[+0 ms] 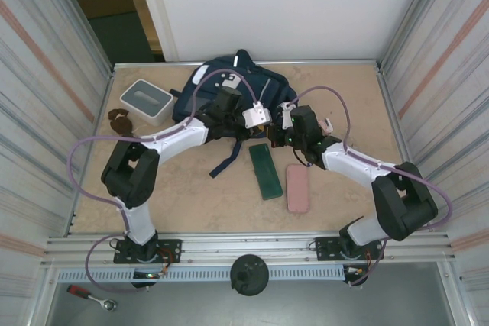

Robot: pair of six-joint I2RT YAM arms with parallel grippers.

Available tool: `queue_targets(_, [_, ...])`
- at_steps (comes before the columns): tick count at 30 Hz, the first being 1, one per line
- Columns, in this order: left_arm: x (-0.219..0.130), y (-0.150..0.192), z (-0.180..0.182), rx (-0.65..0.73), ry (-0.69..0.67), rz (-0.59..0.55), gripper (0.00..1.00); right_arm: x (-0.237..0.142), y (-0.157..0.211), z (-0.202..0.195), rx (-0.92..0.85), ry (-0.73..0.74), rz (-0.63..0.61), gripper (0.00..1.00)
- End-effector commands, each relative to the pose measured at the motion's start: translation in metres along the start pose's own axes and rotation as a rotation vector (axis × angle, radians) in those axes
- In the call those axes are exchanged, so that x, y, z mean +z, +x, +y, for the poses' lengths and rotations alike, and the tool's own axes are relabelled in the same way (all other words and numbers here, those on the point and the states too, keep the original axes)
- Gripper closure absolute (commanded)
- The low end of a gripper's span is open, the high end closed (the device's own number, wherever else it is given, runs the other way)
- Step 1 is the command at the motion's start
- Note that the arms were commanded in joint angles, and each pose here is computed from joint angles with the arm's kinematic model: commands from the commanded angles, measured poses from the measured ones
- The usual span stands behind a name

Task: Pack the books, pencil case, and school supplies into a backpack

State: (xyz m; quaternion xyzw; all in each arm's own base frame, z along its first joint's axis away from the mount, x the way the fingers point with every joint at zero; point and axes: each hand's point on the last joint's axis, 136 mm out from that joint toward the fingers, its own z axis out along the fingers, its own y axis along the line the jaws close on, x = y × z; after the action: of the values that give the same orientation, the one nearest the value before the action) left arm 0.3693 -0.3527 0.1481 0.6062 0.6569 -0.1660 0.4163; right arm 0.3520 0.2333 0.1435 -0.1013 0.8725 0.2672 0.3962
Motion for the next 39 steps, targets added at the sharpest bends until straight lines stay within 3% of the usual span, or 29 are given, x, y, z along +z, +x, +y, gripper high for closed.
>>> queue_targets(1, [-0.003, -0.019, 0.005, 0.005, 0.021, -0.048, 0.97, -0.022, -0.026, 0.019, 0.012, -0.072, -0.083, 1.0])
queue_targets(15, [-0.049, -0.035, 0.017, 0.018, -0.058, -0.189, 1.0, -0.044, -0.007, -0.076, 0.119, 0.23, 0.003, 1.0])
queue_targets(25, [-0.058, 0.013, 0.03, -0.08, -0.121, -0.131, 1.0, -0.049, -0.017, -0.056, 0.095, 0.099, -0.017, 1.0])
queue_targets(32, [-0.062, 0.034, 0.046, -0.117, -0.175, -0.103, 1.0, -0.055, -0.011, -0.037, -0.004, -0.006, 0.051, 1.0])
queue_targets(39, [-0.065, 0.032, 0.053, -0.113, -0.182, -0.117, 1.0, -0.056, -0.001, -0.06, -0.005, 0.069, 0.164, 1.0])
